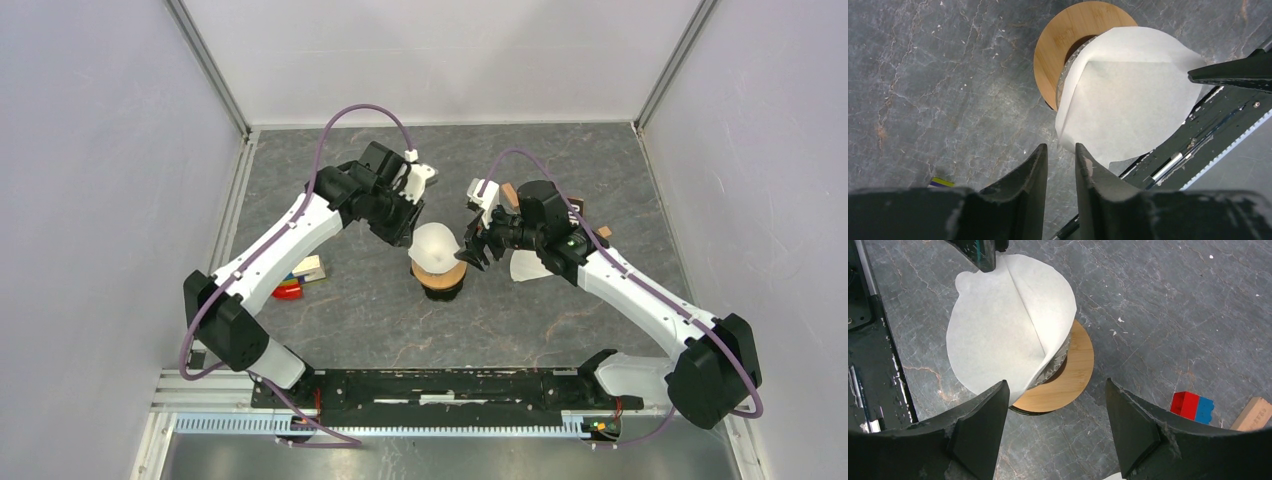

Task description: Place the coffee filter in the dripper

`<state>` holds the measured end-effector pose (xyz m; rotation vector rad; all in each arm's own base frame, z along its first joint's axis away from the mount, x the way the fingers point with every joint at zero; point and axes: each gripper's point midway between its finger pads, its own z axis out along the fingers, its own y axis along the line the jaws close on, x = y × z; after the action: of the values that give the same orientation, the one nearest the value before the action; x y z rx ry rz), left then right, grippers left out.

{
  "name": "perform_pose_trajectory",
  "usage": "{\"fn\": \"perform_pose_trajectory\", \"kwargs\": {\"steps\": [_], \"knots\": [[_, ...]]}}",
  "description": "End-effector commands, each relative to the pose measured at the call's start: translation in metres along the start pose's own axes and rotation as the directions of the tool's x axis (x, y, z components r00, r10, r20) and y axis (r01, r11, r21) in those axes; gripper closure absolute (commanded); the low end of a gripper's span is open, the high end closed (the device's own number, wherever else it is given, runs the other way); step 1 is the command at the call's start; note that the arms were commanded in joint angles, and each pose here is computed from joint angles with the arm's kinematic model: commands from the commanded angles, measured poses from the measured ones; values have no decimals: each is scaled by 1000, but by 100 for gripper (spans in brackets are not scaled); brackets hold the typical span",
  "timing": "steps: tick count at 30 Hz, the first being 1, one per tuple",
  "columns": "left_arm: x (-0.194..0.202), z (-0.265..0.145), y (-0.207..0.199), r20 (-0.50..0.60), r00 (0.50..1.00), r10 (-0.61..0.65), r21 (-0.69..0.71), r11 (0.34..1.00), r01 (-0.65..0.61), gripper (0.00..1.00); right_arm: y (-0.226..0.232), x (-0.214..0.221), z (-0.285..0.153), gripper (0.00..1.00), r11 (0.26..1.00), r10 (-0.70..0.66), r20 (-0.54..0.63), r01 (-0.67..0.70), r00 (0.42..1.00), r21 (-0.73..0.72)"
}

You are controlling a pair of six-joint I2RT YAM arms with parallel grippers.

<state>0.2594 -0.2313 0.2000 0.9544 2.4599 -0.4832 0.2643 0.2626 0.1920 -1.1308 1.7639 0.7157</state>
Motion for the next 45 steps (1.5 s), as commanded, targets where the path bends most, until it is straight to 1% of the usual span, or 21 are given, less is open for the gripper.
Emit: {"fn": "perform_pose_trajectory", "kwargs": {"steps": [1,7,14,19,23,35,39,45], "knots": [[-13,0,1,71,996,59,-4,998,-59,69,-10,-21,-3,24,998,-44,44,43,998,36],[-7,7,-4,69,996,56,29,998,-58,78,-12,-18,-2,25,998,-39,37,37,999,41],[-2,12,-7,65,997,48,52,997,-51,82,-13,-10,-1,26,998,-30,20,29,999,47],[-3,13,-10,81,996,36,66,997,-42,82,-14,-3,-2,26,998,-31,8,31,999,57],[-2,17,-12,79,996,29,81,996,-35,79,-19,-2,-4,27,996,-34,2,34,999,85],[-8,21,-20,99,995,12,121,992,-24,79,-23,10,-7,27,993,-43,-27,46,999,107],[-5,24,-19,86,996,10,118,993,-20,79,-24,7,-8,27,993,-46,-21,48,999,110],[-7,24,-18,93,996,12,111,994,-22,78,-26,0,-7,26,993,-46,-17,48,999,107]]}}
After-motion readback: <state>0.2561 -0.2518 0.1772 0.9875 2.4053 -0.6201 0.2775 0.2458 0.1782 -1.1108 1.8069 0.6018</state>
